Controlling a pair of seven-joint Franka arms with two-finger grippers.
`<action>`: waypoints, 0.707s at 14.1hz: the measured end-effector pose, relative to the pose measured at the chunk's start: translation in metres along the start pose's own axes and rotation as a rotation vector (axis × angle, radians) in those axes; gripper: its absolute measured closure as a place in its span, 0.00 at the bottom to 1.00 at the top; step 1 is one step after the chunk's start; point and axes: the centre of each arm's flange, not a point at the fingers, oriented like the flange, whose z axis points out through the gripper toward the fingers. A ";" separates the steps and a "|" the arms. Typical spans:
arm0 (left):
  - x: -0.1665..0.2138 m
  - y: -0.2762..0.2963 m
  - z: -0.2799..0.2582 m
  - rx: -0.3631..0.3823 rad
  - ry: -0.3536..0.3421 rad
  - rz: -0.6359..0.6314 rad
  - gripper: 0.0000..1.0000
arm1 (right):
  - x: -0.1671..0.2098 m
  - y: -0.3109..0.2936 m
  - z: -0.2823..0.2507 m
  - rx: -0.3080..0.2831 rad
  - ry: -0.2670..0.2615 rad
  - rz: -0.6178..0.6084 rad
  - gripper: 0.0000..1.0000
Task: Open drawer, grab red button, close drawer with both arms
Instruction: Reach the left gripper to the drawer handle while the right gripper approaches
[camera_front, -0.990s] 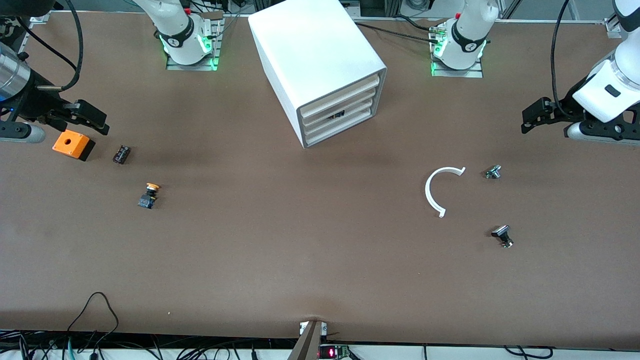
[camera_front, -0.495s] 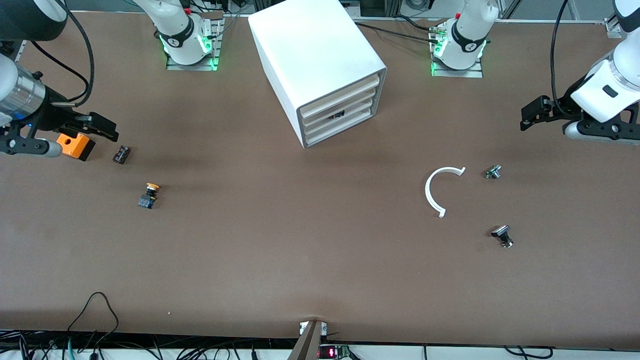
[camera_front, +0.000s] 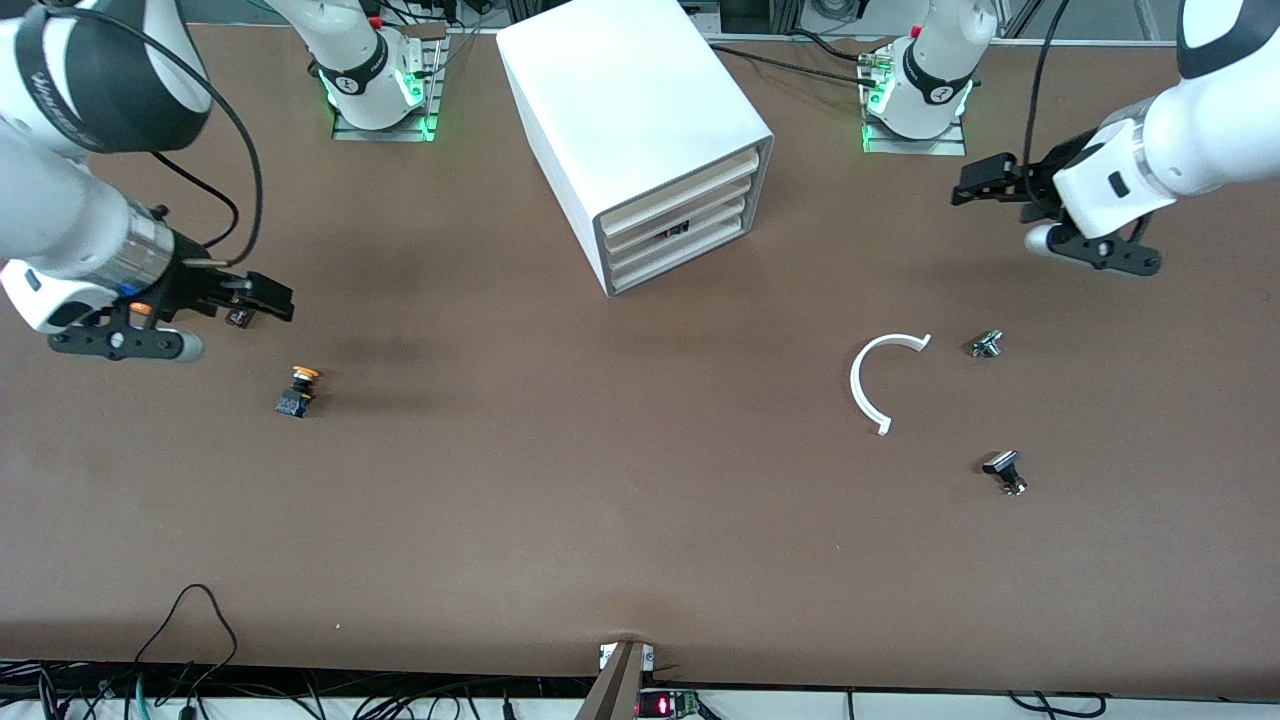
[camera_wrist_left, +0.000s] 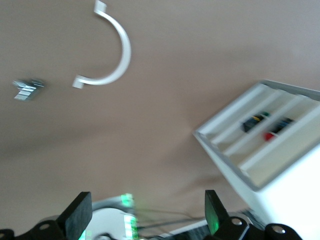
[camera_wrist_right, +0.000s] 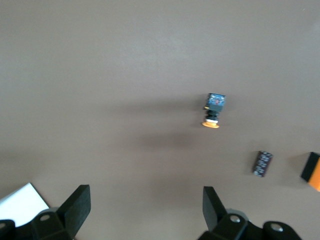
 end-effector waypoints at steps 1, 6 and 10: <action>0.008 0.004 0.013 -0.072 -0.039 0.005 0.01 | 0.001 -0.012 0.007 0.000 -0.003 0.028 0.00; 0.061 0.007 0.082 -0.401 -0.158 0.133 0.08 | 0.005 -0.068 0.038 0.015 0.019 0.116 0.00; 0.108 -0.010 0.161 -0.648 -0.171 0.289 0.08 | 0.002 -0.103 0.050 0.020 0.018 0.176 0.00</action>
